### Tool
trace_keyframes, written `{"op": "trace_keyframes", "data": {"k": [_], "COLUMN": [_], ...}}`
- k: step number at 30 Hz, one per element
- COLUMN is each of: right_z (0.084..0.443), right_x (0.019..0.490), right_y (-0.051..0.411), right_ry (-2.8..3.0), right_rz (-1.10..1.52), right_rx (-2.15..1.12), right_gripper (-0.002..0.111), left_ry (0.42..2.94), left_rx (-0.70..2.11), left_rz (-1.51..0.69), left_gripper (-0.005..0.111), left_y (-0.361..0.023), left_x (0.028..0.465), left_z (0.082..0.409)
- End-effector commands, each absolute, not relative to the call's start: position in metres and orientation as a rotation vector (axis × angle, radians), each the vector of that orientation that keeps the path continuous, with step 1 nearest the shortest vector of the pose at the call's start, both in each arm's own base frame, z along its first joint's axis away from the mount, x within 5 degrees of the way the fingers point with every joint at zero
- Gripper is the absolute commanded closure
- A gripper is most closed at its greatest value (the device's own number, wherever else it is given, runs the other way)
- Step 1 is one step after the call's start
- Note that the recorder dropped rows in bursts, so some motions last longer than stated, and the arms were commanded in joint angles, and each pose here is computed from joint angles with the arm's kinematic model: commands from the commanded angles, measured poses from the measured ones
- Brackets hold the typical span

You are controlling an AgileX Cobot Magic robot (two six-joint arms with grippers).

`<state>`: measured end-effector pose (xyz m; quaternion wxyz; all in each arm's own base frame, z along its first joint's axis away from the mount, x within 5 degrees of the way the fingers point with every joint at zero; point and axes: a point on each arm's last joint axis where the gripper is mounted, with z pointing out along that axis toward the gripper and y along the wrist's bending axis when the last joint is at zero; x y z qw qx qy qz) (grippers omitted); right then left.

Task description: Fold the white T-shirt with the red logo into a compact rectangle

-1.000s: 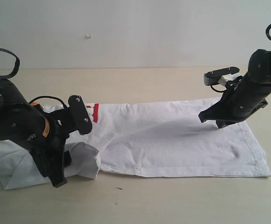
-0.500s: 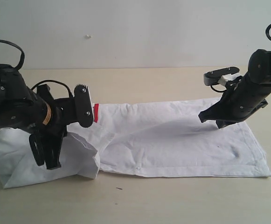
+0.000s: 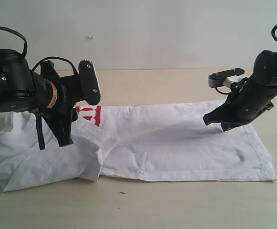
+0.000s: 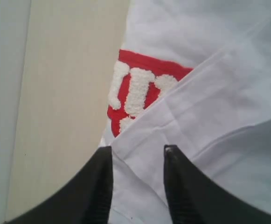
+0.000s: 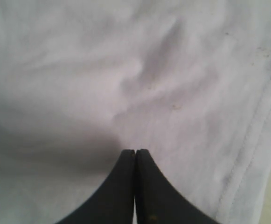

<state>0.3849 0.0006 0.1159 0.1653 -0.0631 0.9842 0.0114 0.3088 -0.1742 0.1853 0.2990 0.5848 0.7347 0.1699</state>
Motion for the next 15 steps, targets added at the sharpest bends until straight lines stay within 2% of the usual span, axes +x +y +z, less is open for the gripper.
{"op": "trace_keyframes", "data": {"k": [1,5,8,15], "right_z": [0.117,0.117,0.117,0.117], "right_x": [0.385,0.385,0.385,0.385], "right_y": [0.0,0.0,0.0,0.0], "right_ry": [2.794,2.79,2.79,2.795], "right_rz": [0.024,0.023,0.023,0.024], "right_rx": [-0.192,-0.191,-0.191,-0.192], "right_gripper": [0.108,0.108,0.108,0.108], "left_ry": [1.952,2.108,2.177,2.108], "left_rx": [1.525,1.421,1.534,1.692], "left_rz": [0.45,0.362,0.317,0.275], "left_gripper": [0.075,0.075,0.074,0.055], "left_y": [-0.174,-0.172,-0.173,-0.18], "left_x": [0.31,0.304,0.298,0.3], "left_z": [0.191,0.186,0.173,0.151]}}
